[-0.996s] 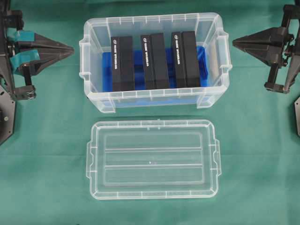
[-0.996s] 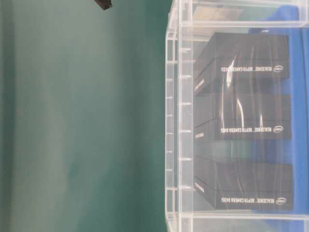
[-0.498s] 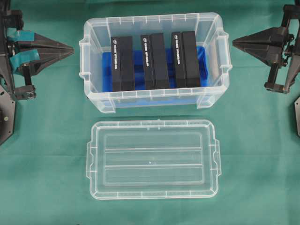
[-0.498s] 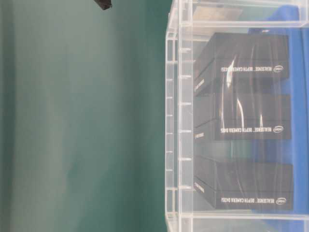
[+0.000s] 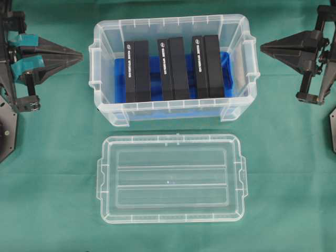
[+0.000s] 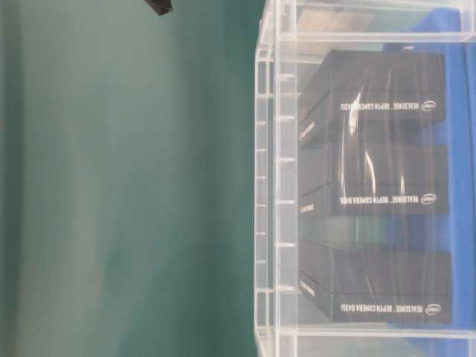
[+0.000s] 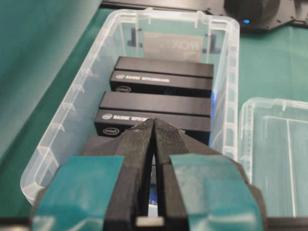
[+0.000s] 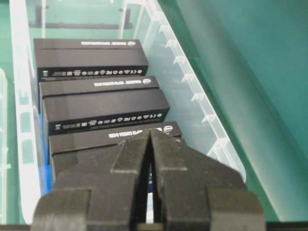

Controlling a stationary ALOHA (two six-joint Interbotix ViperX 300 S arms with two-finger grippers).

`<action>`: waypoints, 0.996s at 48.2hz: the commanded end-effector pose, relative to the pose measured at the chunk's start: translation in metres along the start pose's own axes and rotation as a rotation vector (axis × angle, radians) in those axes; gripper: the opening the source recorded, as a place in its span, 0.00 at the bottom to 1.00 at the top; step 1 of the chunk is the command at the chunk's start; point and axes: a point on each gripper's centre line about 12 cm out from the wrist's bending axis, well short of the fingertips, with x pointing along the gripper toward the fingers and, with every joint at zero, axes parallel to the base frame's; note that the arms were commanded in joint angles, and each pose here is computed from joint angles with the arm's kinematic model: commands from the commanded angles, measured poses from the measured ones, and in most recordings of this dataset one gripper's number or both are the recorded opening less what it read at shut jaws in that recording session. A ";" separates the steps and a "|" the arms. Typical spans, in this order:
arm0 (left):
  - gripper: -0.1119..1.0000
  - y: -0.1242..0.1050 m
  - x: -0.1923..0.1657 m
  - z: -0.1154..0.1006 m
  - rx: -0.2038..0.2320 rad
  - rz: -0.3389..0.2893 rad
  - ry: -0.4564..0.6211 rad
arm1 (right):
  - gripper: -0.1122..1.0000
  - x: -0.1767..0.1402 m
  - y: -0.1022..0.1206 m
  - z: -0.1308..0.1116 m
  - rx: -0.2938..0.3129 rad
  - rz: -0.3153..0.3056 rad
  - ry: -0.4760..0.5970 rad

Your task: Clamp the lid of the box with both arms, then lift and open it.

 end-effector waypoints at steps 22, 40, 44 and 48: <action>0.11 -0.011 0.000 0.007 0.004 -0.051 -0.024 | 0.10 -0.001 0.003 0.008 0.004 0.014 -0.027; 0.11 -0.025 -0.002 0.009 0.009 -0.111 -0.030 | 0.10 -0.002 0.016 0.010 -0.002 0.071 -0.034; 0.11 -0.026 -0.002 0.009 0.008 -0.115 -0.030 | 0.10 -0.002 0.017 0.010 -0.003 0.075 -0.036; 0.11 -0.026 -0.002 0.008 0.010 -0.115 -0.029 | 0.10 -0.002 0.018 0.010 -0.003 0.078 -0.037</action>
